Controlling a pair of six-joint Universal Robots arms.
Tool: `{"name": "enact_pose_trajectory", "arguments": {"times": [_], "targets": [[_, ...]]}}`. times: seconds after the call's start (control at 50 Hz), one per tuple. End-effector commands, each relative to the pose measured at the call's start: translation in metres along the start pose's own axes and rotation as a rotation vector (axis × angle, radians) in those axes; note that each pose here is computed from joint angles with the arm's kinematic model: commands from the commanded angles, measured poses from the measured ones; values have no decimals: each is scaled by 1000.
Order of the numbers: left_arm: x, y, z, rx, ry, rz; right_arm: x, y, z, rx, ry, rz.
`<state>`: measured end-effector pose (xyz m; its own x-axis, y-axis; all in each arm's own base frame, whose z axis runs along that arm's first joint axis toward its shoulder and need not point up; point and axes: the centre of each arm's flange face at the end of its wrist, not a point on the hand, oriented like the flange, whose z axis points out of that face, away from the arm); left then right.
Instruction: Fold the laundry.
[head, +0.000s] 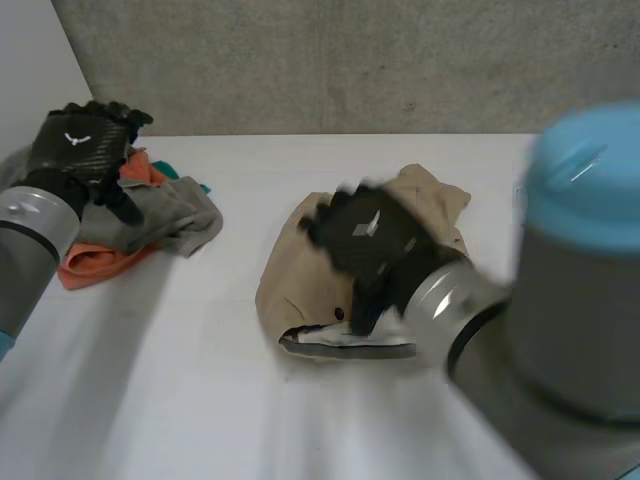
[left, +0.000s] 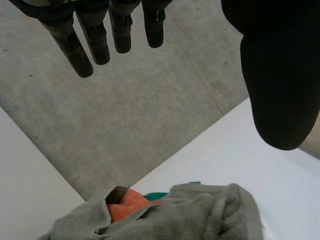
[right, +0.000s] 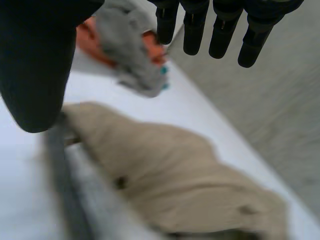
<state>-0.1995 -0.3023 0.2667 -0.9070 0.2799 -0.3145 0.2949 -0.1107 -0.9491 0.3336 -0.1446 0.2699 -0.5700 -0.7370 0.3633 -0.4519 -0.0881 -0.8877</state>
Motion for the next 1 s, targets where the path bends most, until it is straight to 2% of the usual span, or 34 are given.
{"name": "enact_pose_trajectory", "arguments": {"times": [0.02,0.14,0.32,0.4,0.46,0.56,0.66,0.82,1.0], "targets": [[-4,-3,-1,8,-11,-23,-54,54,25,-121,-16,172],[-2,-1,-1,4,-4,-25,-78,68,45,-88,1,265],[2,15,4,-42,8,-55,-95,83,82,-12,119,234],[6,28,8,-76,21,-53,-87,77,91,39,191,217],[10,38,12,-103,31,-57,-75,58,87,108,229,238],[18,63,27,-157,72,-64,-31,1,62,307,263,276],[34,79,40,-185,132,-71,-6,-33,44,427,235,219],[59,86,52,-221,158,-121,21,-37,34,395,266,213],[92,82,40,-321,143,-330,34,-38,24,376,236,252]]}}
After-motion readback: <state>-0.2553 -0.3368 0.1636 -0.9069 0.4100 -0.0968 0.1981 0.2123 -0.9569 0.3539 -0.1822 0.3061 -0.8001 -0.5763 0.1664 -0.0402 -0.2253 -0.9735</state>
